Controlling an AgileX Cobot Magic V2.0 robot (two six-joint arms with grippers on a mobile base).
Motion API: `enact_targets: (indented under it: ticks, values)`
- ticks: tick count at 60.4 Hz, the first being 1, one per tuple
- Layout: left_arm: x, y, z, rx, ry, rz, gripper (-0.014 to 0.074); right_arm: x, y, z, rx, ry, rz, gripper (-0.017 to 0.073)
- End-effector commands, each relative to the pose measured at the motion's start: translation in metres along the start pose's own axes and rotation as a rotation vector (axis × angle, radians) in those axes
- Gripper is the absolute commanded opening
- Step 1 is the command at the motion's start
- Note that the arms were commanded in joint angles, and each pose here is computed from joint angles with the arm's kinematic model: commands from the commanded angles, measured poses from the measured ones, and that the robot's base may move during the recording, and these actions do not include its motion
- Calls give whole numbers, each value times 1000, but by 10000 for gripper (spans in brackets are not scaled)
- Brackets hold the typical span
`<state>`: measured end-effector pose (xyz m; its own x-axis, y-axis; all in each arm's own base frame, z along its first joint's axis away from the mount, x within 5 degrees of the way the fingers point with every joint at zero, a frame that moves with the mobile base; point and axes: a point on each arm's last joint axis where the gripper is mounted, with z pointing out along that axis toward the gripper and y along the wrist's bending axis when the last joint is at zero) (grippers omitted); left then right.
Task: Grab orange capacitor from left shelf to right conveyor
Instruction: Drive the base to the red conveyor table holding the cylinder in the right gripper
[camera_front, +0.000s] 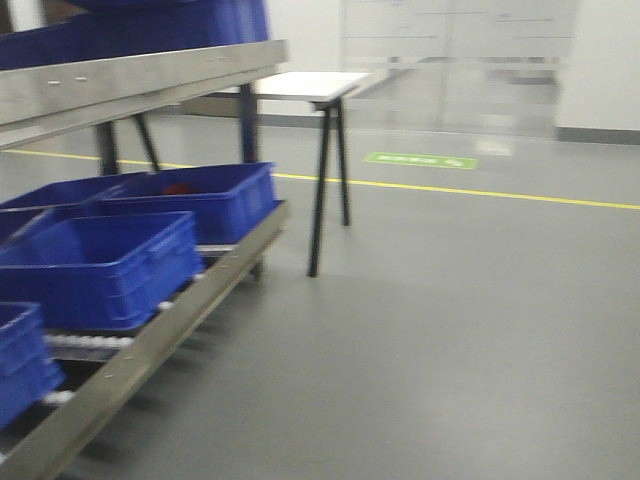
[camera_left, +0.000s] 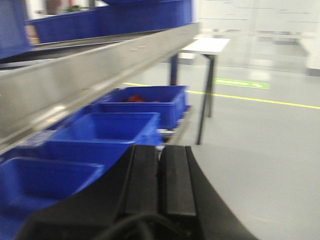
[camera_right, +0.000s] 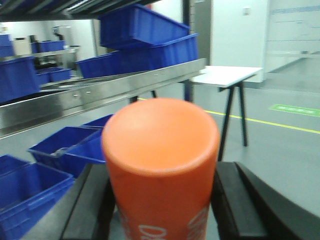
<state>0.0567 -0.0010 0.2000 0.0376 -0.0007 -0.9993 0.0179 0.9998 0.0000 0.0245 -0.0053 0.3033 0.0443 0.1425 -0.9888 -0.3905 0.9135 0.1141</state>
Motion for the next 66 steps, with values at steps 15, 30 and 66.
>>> enact_targets:
  ticks: [15, 30, 66]
  values:
    - [-10, 0, 0, -1, -86, -6, -105, -15, 3, -7, -39, -117, -16, 54]
    - [-10, 0, 0, -1, -86, -6, -105, -15, 3, -7, -39, -117, -16, 54]
    - [-10, 0, 0, -1, -86, -6, -105, -15, 3, -7, -39, -117, -16, 54]
